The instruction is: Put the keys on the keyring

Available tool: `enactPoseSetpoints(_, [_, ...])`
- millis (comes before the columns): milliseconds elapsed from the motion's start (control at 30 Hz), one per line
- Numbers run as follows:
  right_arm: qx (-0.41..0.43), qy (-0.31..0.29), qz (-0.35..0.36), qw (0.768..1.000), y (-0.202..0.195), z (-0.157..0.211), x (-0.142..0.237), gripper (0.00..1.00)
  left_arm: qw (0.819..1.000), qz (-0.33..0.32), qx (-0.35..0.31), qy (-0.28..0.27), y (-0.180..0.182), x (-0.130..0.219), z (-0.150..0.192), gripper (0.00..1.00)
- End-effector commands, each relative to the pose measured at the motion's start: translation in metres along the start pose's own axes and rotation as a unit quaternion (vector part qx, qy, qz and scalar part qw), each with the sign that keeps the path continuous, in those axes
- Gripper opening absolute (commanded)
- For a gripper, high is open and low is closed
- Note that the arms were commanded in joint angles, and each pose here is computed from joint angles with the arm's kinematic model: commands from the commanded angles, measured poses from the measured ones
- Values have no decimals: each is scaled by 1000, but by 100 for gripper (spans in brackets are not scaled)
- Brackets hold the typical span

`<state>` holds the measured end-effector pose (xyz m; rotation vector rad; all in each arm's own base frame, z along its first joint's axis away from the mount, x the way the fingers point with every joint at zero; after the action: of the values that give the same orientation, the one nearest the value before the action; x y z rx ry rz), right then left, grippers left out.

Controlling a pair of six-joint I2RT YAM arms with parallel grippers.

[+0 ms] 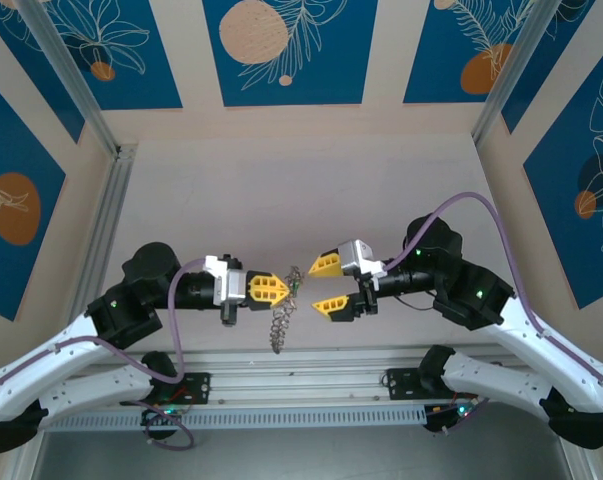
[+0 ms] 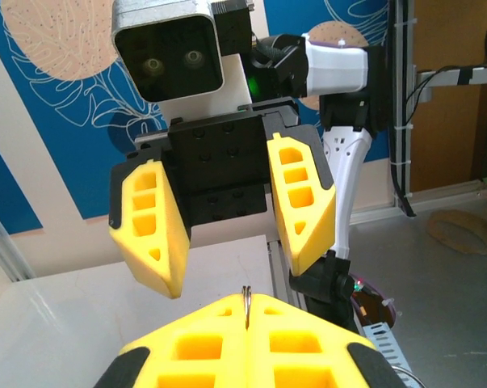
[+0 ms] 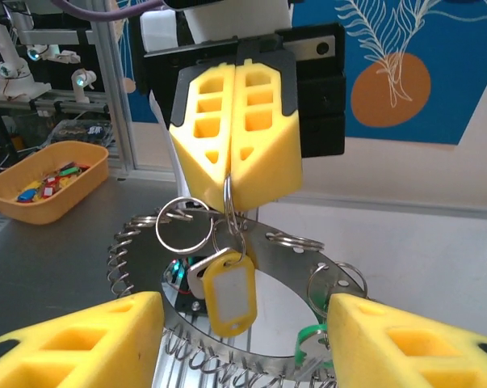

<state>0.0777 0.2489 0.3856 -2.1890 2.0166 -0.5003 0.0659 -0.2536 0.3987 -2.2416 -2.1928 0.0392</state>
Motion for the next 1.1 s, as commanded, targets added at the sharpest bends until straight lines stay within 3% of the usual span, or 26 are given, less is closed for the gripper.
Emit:
enactPoseSetpoints(0, [31,-23,15,999,-6,-7,-8,54,998,34,-12,-54,-14,6,-22,0])
enactPoseSetpoints(633, [46,-55,-29,997,2,-12,-29,20,998,27,12,-50,-4,-4,-12,0])
enactPoseSetpoints(800, [50,-49,-19,997,-2,-12,-29,0,999,15,21,-48,4,-10,-6,0])
enactPoseSetpoints(1067, [50,-23,8,998,-4,-4,-22,0,999,3,23,-43,7,-10,-4,0])
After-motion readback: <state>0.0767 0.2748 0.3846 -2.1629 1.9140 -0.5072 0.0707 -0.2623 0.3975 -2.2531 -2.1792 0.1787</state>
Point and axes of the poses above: each hand's point on the last joint's axis, 136 mm out from that joint toward the fingers, its own x axis back along the fingers, its own y axis along the line the jaws close on, z = x × y, the point moved 3 cm from there along x, back along the fingers, and after that the axes turned 14 degrees about x, right-handed, at the moved point
